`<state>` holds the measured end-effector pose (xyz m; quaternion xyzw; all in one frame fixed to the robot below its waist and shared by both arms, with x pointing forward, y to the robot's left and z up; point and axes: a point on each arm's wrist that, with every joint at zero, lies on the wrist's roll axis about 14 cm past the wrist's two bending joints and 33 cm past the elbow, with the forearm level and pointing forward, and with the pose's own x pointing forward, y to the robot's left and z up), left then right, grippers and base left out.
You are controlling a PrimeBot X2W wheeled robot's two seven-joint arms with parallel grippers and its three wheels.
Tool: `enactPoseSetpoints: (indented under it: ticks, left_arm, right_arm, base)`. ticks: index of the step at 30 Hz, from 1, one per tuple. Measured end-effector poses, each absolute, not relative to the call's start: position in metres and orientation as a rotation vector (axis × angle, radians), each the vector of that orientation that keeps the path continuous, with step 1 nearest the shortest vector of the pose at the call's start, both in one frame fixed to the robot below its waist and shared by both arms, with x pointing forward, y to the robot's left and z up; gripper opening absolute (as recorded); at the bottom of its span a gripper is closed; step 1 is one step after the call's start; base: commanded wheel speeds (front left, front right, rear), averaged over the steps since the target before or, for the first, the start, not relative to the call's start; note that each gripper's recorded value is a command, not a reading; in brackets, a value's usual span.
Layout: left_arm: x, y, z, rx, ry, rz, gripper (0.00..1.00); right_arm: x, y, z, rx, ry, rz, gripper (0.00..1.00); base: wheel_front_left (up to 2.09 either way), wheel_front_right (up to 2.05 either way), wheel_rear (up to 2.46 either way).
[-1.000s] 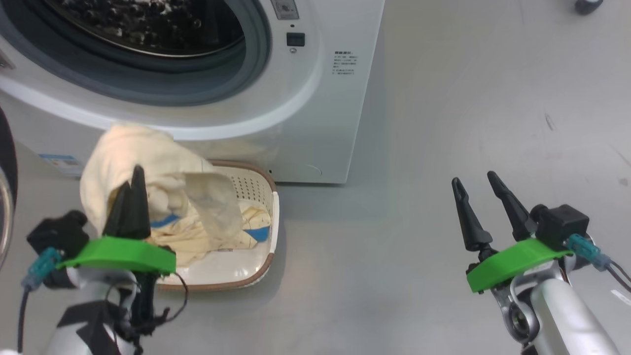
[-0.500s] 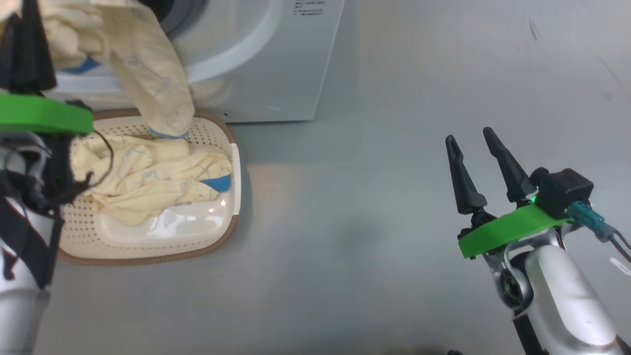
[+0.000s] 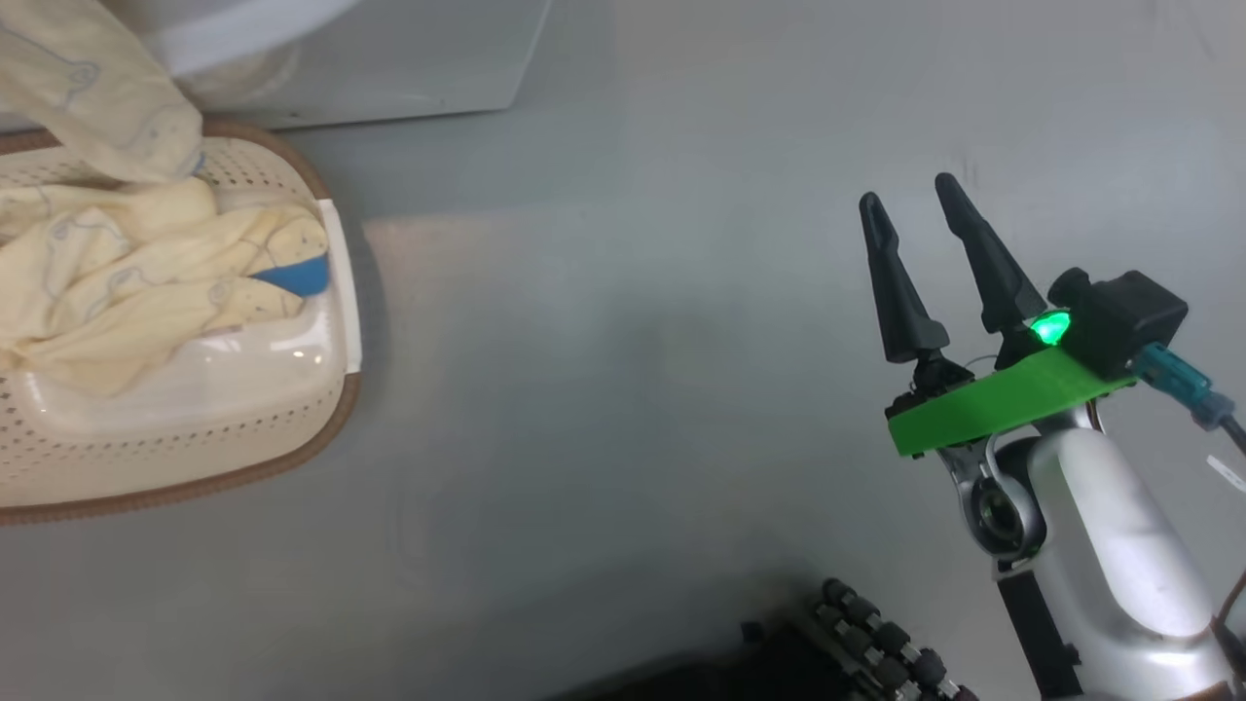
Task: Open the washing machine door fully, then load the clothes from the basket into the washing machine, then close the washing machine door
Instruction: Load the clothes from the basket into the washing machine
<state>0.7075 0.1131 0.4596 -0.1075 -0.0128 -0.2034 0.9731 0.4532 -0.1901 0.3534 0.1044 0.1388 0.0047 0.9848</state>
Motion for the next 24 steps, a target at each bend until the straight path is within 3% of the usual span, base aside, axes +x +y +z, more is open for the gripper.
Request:
enactPoseSetpoints:
  ticks: [9, 24]
  left_arm:
    - [0.766, 0.125, 0.446, -0.159, -0.090, -0.392, 0.00]
    - [0.813, 0.125, 0.426, -0.159, -0.116, -0.340, 0.00]
  right_arm:
    - [0.453, -0.217, 0.323, 0.254, 0.333, -0.088, 1.00]
    - [0.457, -0.221, 0.302, 0.252, 0.378, -0.093, 1.00]
  base:
    - [0.00, 0.00, 0.00]
    - [0.00, 0.00, 0.00]
